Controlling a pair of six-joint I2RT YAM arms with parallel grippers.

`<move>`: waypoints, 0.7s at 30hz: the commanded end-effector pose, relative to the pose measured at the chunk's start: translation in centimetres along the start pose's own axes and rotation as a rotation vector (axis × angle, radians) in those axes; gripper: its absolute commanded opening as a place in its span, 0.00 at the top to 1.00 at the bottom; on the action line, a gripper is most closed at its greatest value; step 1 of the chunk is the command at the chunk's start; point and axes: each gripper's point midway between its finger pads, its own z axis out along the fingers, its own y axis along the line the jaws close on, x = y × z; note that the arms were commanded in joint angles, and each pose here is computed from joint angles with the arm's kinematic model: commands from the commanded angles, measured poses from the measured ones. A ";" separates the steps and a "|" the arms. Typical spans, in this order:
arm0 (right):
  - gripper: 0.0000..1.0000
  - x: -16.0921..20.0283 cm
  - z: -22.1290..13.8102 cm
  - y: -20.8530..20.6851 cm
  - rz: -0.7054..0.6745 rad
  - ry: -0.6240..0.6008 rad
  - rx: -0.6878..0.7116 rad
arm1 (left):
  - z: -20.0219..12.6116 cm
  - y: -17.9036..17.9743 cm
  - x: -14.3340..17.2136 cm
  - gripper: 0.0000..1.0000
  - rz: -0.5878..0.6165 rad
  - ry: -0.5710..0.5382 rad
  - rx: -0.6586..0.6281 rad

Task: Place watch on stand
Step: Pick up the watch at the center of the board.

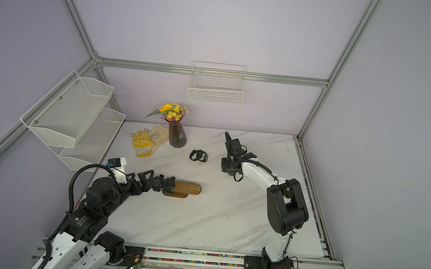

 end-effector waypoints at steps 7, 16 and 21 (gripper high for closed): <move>0.66 0.5 2.6 -5.8 0.366 -0.003 0.025 | 0.4 -1.3 -1.0 0.00 0.008 -0.010 0.045; 0.66 0.1 4.6 -5.1 0.393 0.012 -0.030 | 0.3 -1.3 -0.7 0.00 0.008 -0.008 0.054; 0.67 0.4 5.6 -5.4 0.403 0.026 -0.006 | 0.3 -1.4 -0.8 0.00 0.009 -0.006 0.058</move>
